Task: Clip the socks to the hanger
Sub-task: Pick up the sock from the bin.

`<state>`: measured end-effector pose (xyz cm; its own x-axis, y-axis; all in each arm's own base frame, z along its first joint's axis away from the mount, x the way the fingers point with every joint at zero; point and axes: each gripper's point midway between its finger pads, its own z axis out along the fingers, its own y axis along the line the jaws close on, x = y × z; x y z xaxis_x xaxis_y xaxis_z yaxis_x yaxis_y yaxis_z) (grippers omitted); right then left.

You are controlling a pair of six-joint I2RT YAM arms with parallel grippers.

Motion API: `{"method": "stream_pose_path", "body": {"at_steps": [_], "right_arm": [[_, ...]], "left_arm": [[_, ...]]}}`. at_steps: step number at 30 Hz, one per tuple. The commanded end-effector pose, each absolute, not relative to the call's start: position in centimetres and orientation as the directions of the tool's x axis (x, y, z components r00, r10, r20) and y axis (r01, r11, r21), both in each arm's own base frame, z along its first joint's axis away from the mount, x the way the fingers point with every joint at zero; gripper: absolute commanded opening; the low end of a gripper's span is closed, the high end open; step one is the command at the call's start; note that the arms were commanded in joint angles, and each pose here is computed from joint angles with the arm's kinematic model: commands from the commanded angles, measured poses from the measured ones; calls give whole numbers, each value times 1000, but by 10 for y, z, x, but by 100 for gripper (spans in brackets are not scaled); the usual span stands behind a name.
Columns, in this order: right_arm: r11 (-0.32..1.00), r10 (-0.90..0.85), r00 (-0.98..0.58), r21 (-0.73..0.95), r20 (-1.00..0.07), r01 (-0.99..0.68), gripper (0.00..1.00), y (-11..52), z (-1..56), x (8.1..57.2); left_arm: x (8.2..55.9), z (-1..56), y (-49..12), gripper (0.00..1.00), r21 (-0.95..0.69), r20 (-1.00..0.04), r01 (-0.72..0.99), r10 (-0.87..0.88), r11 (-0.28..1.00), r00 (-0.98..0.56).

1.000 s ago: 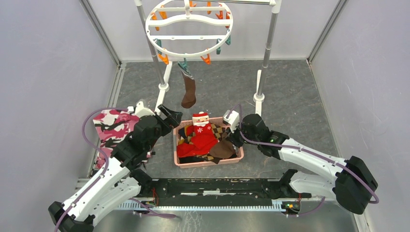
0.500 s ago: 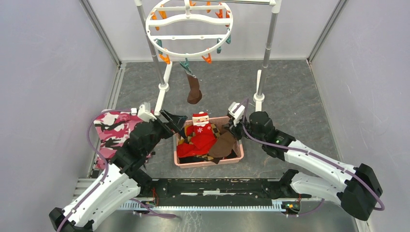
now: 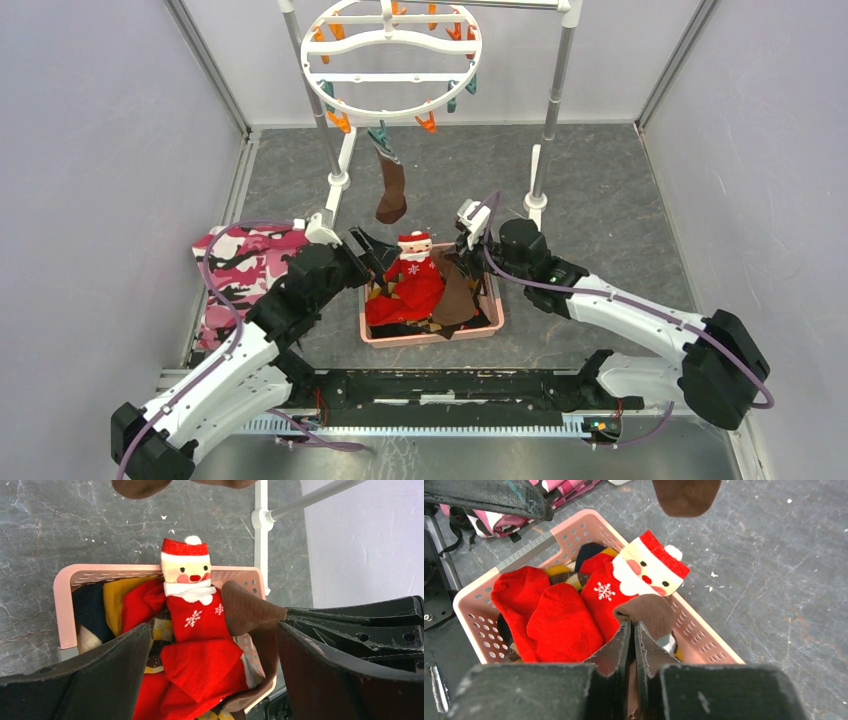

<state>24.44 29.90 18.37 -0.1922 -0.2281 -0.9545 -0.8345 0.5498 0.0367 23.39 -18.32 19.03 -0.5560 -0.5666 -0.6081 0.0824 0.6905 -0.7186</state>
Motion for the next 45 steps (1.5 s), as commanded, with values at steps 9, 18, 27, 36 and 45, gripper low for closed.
{"method": "stream_pose_path", "body": {"at_steps": [9, 18, 27, 36, 45], "right_arm": [[581, -215, -181, 24, -960, -814, 38, 296, 187, 251], [646, -214, -154, -21, -965, -763, 57, 273, 197, 252], [744, -239, -268, 2, -933, -668, 58, 238, 161, 248], [753, -127, -285, 94, -950, -652, 59, 233, 165, 236], [873, -20, -328, 144, -944, -467, 60, 208, 172, 258]], "left_arm": [[240, 178, -196, 99, -685, -613, 92, -503, 723, -609], [242, 178, -209, 98, -663, -625, 142, -439, 735, -645], [241, 186, -209, 98, -681, -642, 184, -455, 709, -617], [238, 203, -226, 97, -728, -629, 264, -462, 633, -625], [237, 200, -269, 86, -734, -592, 337, -311, 590, -743]]}}
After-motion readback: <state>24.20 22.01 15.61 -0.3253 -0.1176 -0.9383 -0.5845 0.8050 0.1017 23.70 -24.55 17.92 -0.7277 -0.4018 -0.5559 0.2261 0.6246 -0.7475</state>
